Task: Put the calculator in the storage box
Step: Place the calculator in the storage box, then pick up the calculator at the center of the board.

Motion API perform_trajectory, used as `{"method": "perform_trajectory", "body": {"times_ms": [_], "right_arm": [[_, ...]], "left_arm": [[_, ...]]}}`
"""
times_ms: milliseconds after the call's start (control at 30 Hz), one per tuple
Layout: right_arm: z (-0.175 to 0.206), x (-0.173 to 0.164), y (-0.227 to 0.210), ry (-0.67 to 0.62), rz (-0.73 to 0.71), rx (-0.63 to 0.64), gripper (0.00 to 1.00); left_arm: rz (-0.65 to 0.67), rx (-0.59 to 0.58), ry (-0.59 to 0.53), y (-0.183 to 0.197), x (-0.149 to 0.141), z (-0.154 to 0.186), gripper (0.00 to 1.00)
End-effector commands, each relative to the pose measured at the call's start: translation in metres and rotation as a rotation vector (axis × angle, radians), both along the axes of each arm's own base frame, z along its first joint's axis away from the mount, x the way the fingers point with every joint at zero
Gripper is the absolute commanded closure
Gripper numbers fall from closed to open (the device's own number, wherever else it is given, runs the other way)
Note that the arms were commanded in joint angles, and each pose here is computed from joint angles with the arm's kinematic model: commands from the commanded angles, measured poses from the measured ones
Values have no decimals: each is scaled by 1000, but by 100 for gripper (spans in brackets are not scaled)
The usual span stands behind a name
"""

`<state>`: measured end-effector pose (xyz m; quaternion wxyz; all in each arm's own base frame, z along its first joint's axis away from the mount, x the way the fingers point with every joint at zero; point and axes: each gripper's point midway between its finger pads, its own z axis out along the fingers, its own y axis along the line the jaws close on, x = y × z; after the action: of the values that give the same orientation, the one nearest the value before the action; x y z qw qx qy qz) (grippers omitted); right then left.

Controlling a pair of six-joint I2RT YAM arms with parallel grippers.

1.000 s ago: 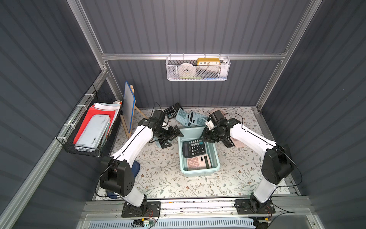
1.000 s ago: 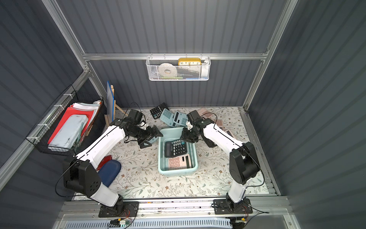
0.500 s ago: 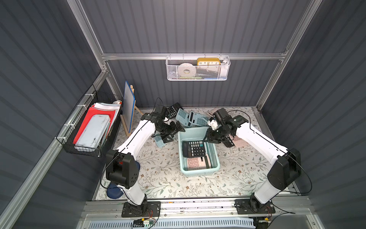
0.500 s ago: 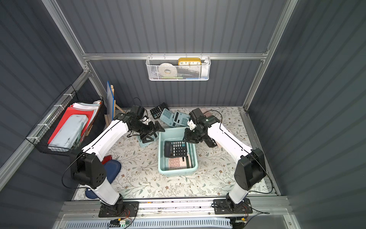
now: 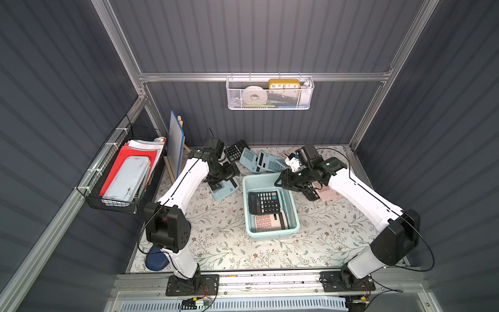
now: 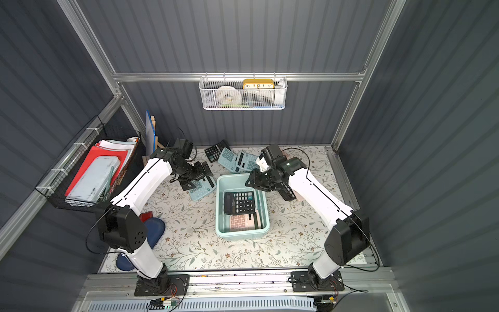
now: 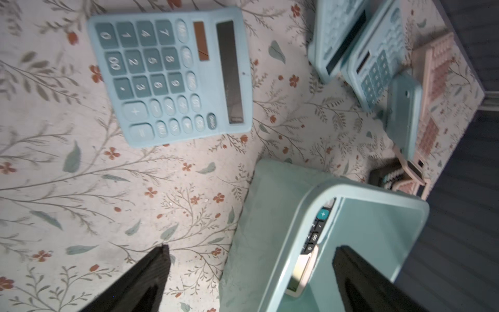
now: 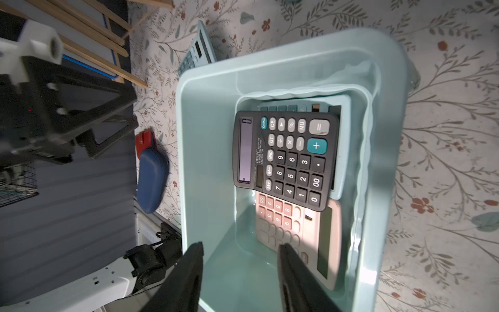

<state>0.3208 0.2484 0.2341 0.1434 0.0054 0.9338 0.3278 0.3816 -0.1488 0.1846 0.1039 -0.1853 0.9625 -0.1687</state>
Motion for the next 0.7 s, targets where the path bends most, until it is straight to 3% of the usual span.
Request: {"method": "perform_trajectory", "body": {"times_ms": [0, 167, 300, 667], "right_arm": [[9, -2, -13, 8, -36, 20, 48], [14, -3, -34, -16, -86, 5, 38], [19, -4, -46, -34, -111, 1, 31], [25, -14, -74, -49, -141, -18, 30]], "left_arm": [[57, 158, 68, 27, 5, -11, 1], [90, 275, 51, 39, 40, -12, 0], [103, 294, 15, 35, 74, -19, 1], [128, 282, 157, 20, 100, -81, 2]]}}
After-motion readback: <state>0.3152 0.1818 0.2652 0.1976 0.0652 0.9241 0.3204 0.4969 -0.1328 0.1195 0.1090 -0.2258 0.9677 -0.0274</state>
